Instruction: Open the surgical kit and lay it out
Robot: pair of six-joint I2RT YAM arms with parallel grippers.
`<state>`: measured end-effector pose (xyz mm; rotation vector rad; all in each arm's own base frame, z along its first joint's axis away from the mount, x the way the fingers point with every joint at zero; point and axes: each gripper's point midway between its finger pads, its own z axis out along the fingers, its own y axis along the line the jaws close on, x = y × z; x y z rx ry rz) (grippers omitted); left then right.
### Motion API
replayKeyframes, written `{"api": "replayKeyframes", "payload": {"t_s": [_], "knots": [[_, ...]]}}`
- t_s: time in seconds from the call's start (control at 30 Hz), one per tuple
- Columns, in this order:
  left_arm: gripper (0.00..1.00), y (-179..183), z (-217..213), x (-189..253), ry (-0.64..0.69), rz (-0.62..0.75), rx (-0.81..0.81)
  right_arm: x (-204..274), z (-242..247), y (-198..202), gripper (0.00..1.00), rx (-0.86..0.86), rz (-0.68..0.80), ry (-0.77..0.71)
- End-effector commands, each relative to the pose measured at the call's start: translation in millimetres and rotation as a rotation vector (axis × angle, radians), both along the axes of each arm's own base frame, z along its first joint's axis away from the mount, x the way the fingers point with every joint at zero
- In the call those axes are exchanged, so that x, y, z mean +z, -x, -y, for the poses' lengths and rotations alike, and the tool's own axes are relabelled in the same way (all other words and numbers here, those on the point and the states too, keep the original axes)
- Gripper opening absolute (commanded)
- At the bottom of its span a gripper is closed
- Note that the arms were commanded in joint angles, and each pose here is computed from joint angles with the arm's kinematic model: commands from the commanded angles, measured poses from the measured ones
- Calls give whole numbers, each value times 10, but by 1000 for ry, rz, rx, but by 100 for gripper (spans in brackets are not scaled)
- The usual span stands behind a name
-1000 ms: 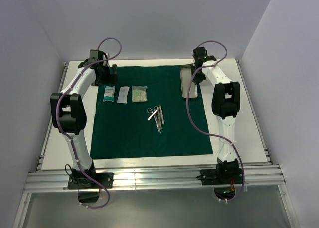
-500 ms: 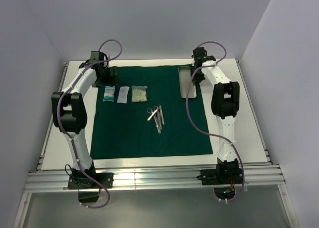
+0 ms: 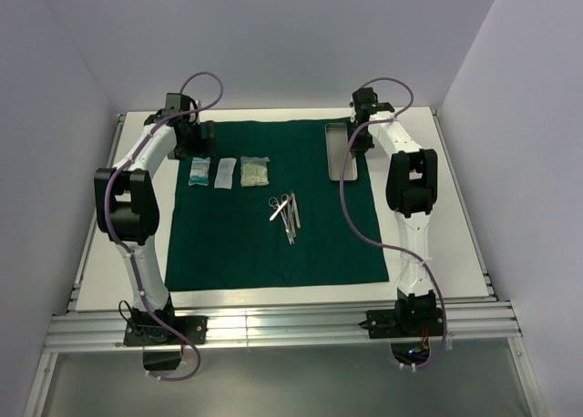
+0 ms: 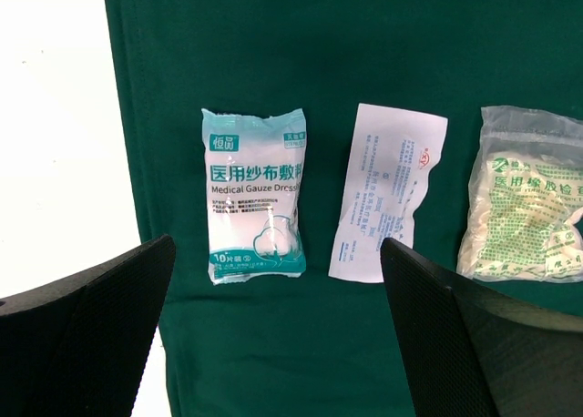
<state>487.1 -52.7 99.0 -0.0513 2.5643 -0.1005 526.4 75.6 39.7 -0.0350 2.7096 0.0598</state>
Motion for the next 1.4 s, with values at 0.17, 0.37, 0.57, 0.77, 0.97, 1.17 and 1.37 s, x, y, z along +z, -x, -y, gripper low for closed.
{"api": "replayKeyframes", "payload": {"t_s": [0.17,0.37,0.57,0.77,0.97,1.17,1.37], "knots": [[99,-93,13,426,30,185,3,14,-47,48,43,-21,-13,-18],[99,-31,184,906,108,379,-90,511,-135,54,78,-21,69,-78],[99,346,544,1149,214,481,-299,1177,-153,209,100,22,187,-116],[93,891,1008,1276,169,572,-528,1467,-143,691,100,76,267,-156],[78,1457,1384,794,227,422,-537,1238,-187,1419,96,79,244,-198],[61,1792,1759,414,246,256,-631,982,-145,1955,92,110,209,-210],[55,1719,1924,80,190,144,-663,905,-165,2000,88,130,204,-221]]}}
